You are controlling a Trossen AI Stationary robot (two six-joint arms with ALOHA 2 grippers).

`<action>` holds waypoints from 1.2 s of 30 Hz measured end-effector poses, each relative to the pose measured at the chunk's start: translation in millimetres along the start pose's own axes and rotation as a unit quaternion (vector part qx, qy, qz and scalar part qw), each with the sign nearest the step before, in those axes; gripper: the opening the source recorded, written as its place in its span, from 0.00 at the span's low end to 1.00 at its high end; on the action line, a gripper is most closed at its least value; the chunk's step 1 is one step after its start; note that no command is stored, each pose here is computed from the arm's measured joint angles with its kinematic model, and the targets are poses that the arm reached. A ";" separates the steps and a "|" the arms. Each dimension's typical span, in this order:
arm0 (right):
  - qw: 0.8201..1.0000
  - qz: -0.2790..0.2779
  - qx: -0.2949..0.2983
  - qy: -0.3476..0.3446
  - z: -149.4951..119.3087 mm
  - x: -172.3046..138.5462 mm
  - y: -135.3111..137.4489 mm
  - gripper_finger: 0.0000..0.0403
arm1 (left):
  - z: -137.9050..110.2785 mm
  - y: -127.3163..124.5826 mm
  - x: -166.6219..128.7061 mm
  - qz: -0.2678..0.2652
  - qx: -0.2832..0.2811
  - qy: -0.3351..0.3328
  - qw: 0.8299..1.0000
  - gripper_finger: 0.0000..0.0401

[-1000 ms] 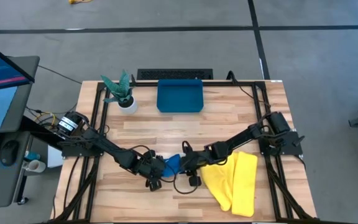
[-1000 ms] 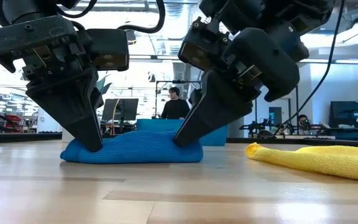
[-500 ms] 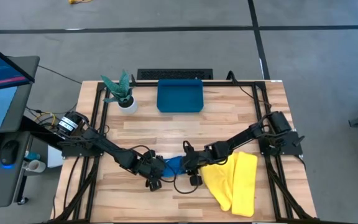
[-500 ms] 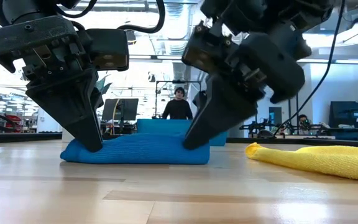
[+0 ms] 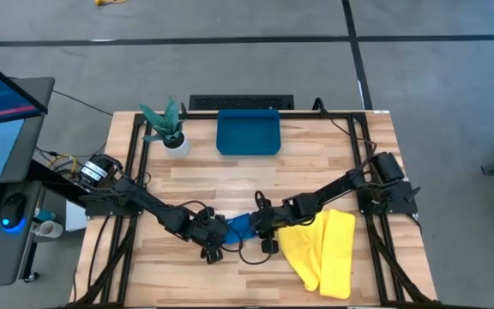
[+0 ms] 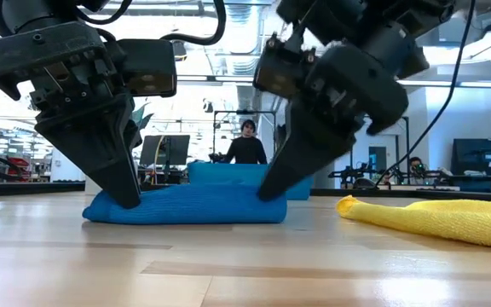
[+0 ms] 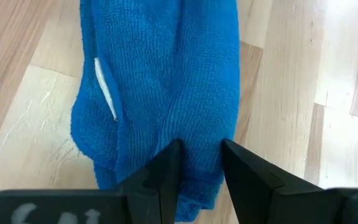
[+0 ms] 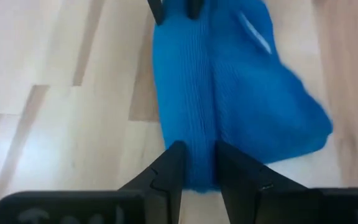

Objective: Roll microfiber towels into tight, uniform cylinder then place into a basket
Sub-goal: Roll the blue microfiber towel

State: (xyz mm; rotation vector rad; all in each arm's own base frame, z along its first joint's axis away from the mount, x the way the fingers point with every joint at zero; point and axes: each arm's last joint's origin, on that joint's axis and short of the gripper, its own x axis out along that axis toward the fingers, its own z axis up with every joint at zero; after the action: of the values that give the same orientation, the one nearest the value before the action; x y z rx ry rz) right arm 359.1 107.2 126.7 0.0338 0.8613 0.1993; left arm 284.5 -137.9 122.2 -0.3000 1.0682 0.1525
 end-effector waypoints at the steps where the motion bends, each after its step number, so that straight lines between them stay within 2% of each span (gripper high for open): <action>1: 1.000 0.000 -0.005 -0.004 2.0 -3.5 0.3 0.29 | 0.0 0.0 0.0 0.000 0.002 0.000 1.000 0.28; 4: 0.999 0.006 -0.014 -0.029 11.4 -16.3 3.5 0.29 | -0.1 -0.1 0.0 0.000 0.005 0.000 1.000 0.28; 8: 0.996 0.019 -0.069 -0.048 15.3 -24.7 18.9 0.29 | -0.1 -0.1 0.0 0.000 0.005 0.000 1.000 0.28; 12: 0.990 0.037 -0.120 -0.068 12.5 -16.6 35.8 0.29 | -0.2 -0.2 0.0 0.000 0.005 0.000 1.000 0.28; 16: 0.987 0.038 -0.142 -0.061 4.1 -1.0 37.7 0.29 | -0.2 -0.2 0.0 0.000 0.005 0.001 1.000 0.28; 25: 0.995 0.005 -0.085 -0.051 4.7 5.3 14.9 0.29 | -0.3 -0.1 0.0 -0.002 0.011 0.002 1.000 0.28; 28: 0.996 0.003 -0.081 -0.028 -4.5 14.6 14.0 0.29 | -0.4 -0.1 0.0 -0.002 0.012 0.003 1.000 0.28; 36: 0.998 0.004 -0.057 -0.020 -9.7 25.2 11.2 0.29 | 1.1 -0.2 -4.4 -0.005 0.011 -0.001 1.000 0.28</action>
State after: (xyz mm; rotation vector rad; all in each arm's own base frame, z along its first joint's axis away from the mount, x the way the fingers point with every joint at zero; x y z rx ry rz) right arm 366.0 122.4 102.7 -0.0650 0.8095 0.2533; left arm 283.3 -137.7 126.5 -0.2862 1.0658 0.1320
